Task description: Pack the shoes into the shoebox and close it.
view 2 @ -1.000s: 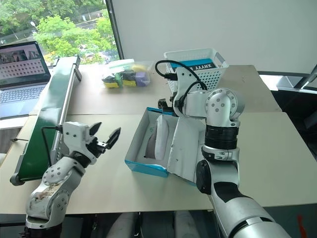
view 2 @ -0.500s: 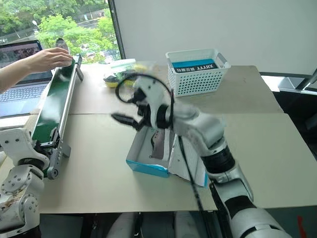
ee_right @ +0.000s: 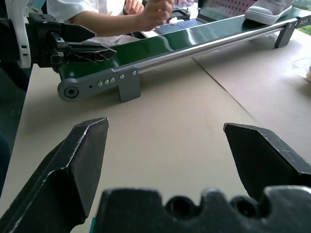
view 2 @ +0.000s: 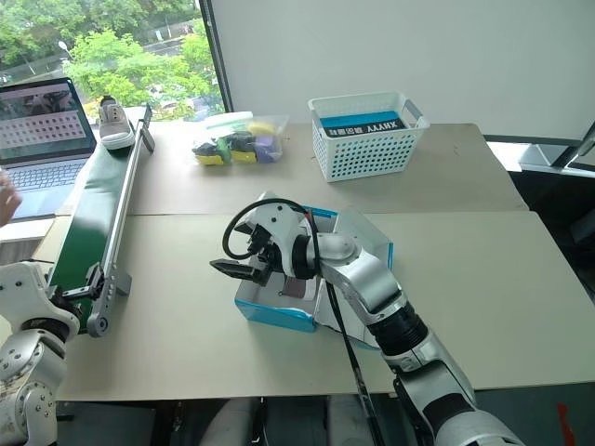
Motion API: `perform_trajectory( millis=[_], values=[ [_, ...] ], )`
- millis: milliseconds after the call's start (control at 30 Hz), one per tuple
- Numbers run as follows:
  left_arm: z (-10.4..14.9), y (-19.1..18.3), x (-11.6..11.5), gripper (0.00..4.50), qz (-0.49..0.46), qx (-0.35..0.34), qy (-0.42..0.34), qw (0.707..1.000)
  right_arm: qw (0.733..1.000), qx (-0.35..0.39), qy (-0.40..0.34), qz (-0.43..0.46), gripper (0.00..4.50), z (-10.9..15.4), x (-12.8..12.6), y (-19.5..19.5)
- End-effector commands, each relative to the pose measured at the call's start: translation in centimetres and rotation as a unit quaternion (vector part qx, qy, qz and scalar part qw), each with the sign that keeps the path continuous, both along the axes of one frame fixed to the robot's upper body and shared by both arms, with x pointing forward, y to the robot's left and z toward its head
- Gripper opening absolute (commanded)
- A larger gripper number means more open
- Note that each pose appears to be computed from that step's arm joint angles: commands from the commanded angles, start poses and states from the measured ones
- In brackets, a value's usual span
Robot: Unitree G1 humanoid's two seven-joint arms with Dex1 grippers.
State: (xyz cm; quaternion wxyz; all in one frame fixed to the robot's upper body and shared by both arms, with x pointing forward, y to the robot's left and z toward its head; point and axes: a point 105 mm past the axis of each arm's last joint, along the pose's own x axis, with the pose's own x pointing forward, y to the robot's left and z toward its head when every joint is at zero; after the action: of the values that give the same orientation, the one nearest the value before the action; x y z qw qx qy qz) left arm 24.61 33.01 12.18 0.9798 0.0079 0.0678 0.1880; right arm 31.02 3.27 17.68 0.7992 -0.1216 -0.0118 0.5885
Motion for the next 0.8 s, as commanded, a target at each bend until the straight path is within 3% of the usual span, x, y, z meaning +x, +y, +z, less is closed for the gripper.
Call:
perform_trajectory(
  millis=[33, 800],
  values=[
    [0.79, -0.09, -0.03, 4.50, -0.004, 0.009, -0.002, 1.000, 0.999, 0.008, -0.037, 0.005, 4.50, 1.25, -0.16, 0.40],
    [1.06, 0.24, 0.95, 4.50, 0.009, 0.017, -0.002, 1.000, 0.999, -0.002, -0.039, 0.003, 4.50, 0.82, -0.21, 0.38]
  ],
)
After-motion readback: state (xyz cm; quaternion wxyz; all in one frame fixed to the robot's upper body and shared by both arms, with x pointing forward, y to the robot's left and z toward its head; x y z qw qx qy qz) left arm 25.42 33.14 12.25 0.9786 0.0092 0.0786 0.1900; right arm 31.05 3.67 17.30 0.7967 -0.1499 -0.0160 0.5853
